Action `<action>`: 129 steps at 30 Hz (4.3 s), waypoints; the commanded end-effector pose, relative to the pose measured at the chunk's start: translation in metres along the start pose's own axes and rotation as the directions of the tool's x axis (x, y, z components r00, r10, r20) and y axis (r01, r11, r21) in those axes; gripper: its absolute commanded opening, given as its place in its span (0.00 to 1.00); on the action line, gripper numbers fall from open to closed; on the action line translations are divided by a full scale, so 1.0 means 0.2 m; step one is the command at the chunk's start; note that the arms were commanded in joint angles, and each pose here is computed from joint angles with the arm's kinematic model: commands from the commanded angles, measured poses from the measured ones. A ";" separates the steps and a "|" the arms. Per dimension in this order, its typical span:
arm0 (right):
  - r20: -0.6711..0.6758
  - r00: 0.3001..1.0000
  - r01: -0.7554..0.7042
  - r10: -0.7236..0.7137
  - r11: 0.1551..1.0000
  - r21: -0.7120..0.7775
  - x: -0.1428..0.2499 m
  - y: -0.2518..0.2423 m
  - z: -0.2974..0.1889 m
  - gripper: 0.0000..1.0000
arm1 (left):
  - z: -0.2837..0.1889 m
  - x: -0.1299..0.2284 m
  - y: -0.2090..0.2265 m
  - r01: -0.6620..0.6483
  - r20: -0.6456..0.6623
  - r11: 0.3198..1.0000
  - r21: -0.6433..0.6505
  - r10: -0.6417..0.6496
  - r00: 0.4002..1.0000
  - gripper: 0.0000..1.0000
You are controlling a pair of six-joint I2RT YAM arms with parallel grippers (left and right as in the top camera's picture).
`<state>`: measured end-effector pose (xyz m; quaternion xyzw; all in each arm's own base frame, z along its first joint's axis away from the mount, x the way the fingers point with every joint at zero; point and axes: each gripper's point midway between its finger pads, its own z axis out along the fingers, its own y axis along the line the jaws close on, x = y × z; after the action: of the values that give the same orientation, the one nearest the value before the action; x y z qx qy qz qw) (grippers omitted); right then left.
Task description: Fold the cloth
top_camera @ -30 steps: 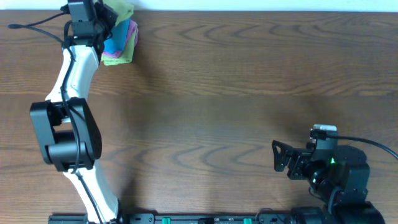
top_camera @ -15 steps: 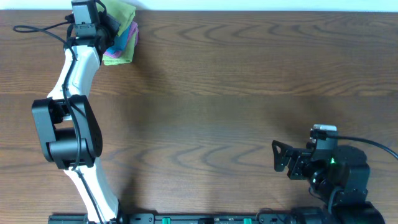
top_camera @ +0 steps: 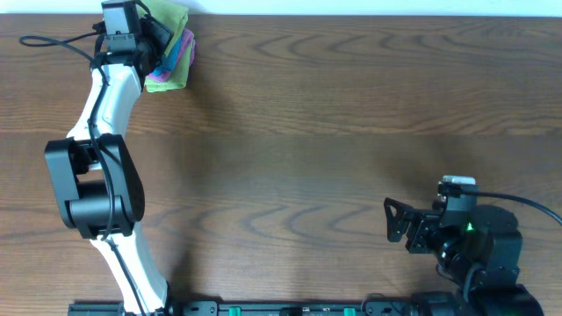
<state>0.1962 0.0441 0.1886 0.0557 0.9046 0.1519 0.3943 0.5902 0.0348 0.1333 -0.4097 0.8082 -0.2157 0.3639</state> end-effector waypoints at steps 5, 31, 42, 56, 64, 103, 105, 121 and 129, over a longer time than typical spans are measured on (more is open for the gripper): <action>0.002 1.000 -0.014 0.014 1.000 0.008 0.00 -0.01 0.00 0.99 | 0.00 0.02 -0.01 -0.031 -0.052 0.999 0.022 0.032 0.998 0.97; 0.002 1.000 -0.014 0.014 1.000 0.008 0.00 -0.01 0.00 0.99 | -0.22 0.00 -0.05 -0.115 -0.078 0.993 0.007 0.115 0.990 0.95; 0.002 1.000 -0.014 0.014 1.000 0.008 0.00 -0.01 0.00 0.99 | -0.34 0.00 -0.02 -0.147 -0.106 0.989 -0.026 0.143 0.984 0.95; 0.002 1.000 -0.014 0.014 1.000 0.008 0.00 -0.01 0.00 0.99 | -0.38 -0.12 -0.15 -0.155 0.012 0.987 0.040 0.154 0.988 0.06; 0.002 1.000 -0.014 0.014 1.000 0.008 0.00 -0.01 0.00 0.99 | -0.27 -0.17 -0.13 -0.149 0.075 0.988 0.036 0.146 0.986 0.06; 0.002 1.000 -0.014 0.014 1.000 0.008 0.00 -0.01 0.00 0.99 | -0.05 -0.05 0.02 -0.168 -0.019 0.986 0.005 0.168 0.986 0.13; 0.002 1.000 -0.014 0.014 1.000 0.008 0.00 -0.01 0.00 0.99 | -0.08 -0.06 -0.08 -0.206 -0.016 0.975 0.084 0.208 0.978 0.25; 0.002 1.000 -0.014 0.014 1.000 0.008 0.00 -0.01 0.00 0.99 | -0.71 -0.04 -0.21 -0.542 -0.041 0.838 0.070 0.545 0.837 0.95; 0.002 1.000 -0.014 0.014 1.000 0.008 0.00 -0.01 0.00 0.99 | -1.14 0.10 -0.13 -0.539 -0.153 0.842 0.033 0.537 0.830 0.95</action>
<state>0.1962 0.0441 0.1884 0.0557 0.9047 0.1519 0.3941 0.4349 0.0142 0.2644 -0.1653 0.9215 -0.1386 0.3228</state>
